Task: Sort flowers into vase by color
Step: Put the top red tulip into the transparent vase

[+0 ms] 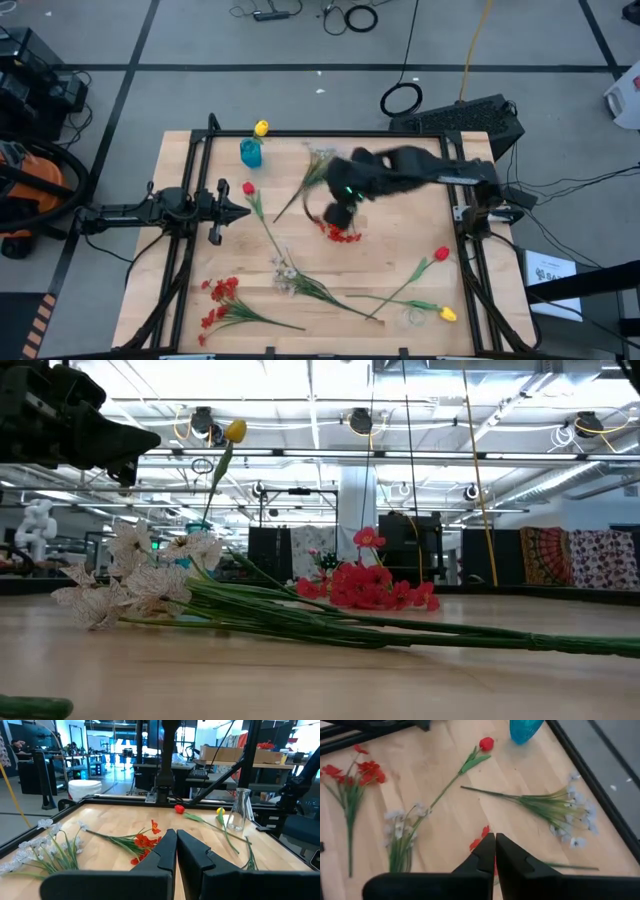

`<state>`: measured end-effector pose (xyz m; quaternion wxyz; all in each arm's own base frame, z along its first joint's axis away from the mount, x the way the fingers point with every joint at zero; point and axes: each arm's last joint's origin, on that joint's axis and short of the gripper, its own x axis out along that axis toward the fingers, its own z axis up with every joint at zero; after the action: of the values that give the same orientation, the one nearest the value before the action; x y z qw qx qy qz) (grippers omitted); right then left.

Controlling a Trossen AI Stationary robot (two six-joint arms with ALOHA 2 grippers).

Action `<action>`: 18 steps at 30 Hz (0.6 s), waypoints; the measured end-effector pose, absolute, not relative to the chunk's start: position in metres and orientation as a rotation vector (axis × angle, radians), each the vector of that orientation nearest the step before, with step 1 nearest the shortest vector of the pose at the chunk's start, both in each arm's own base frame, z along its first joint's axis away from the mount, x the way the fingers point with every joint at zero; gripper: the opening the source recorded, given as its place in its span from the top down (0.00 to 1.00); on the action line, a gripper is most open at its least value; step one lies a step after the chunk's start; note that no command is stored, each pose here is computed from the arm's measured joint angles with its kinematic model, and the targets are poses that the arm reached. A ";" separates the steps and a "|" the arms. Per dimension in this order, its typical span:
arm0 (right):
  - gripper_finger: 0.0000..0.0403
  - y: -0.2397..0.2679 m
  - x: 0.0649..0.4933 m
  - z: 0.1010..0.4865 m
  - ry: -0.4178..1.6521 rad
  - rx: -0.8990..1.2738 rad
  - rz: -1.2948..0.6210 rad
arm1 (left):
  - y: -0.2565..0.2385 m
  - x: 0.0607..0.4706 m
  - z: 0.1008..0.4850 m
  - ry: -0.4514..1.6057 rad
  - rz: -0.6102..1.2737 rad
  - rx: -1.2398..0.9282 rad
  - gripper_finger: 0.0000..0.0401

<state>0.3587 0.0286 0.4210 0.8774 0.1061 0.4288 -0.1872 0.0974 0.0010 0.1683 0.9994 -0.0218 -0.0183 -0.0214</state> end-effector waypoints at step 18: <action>1.00 0.130 0.320 0.334 0.642 0.430 -0.341 | 0.001 0.096 0.175 -0.052 -0.057 -0.134 0.95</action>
<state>0.3205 0.1303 0.3344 0.9121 0.2088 0.3117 -0.1654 0.0964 0.0006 0.1752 0.9970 -0.0669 -0.0259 -0.0286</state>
